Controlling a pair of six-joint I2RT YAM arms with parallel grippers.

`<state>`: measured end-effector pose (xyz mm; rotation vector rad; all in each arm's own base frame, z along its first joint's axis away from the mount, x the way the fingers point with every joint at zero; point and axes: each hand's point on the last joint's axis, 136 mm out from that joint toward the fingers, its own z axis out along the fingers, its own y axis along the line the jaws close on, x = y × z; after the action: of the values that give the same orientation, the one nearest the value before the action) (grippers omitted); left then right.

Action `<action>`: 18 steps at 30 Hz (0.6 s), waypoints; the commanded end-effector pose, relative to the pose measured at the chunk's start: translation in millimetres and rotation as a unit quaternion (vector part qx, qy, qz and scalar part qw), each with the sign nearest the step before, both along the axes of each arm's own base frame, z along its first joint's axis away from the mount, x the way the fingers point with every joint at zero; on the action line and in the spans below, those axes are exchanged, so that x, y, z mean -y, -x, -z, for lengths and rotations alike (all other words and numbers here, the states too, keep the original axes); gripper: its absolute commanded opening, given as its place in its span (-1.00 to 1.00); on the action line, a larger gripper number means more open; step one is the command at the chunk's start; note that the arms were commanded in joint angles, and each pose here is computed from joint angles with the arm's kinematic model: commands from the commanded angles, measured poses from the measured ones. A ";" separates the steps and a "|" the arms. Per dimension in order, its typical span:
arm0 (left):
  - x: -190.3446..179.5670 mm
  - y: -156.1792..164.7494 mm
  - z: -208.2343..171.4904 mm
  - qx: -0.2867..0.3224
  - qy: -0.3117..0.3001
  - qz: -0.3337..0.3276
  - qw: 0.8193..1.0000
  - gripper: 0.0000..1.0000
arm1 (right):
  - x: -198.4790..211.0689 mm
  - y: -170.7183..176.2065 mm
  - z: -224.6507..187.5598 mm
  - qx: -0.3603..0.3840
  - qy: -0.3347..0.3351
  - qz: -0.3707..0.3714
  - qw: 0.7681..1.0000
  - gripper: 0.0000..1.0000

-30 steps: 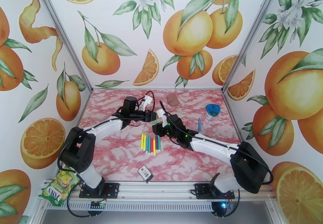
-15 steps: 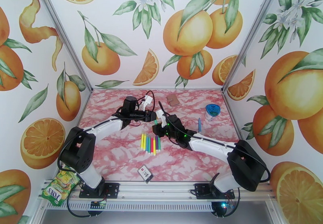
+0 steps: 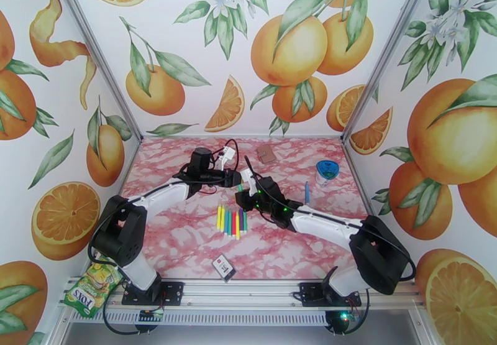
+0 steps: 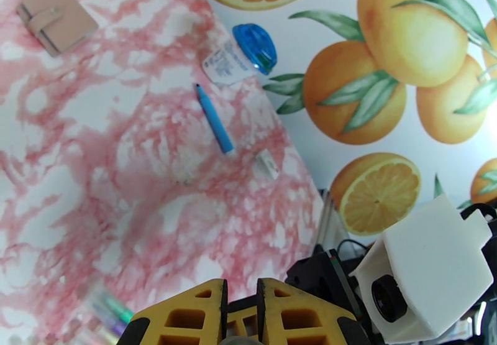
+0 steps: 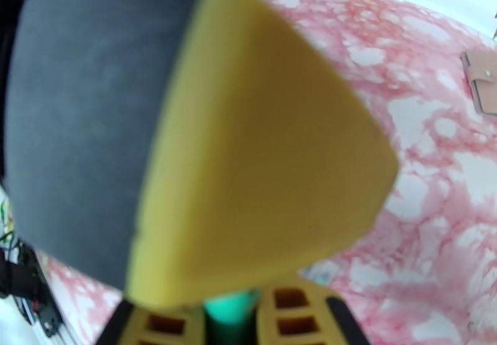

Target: Open the pen caps

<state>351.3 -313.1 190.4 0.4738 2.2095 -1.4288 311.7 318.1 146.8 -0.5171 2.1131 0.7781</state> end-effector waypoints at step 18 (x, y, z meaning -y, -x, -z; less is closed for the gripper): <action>-32.6 -66.7 -20.0 0.023 -0.038 -0.147 0.988 -1.00 | 7.7 18.6 13.8 0.009 0.022 -0.013 1.000 -0.89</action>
<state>359.5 -312.4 187.9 0.3613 2.3109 -1.3444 314.6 312.7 149.5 -0.4886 2.0697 0.7563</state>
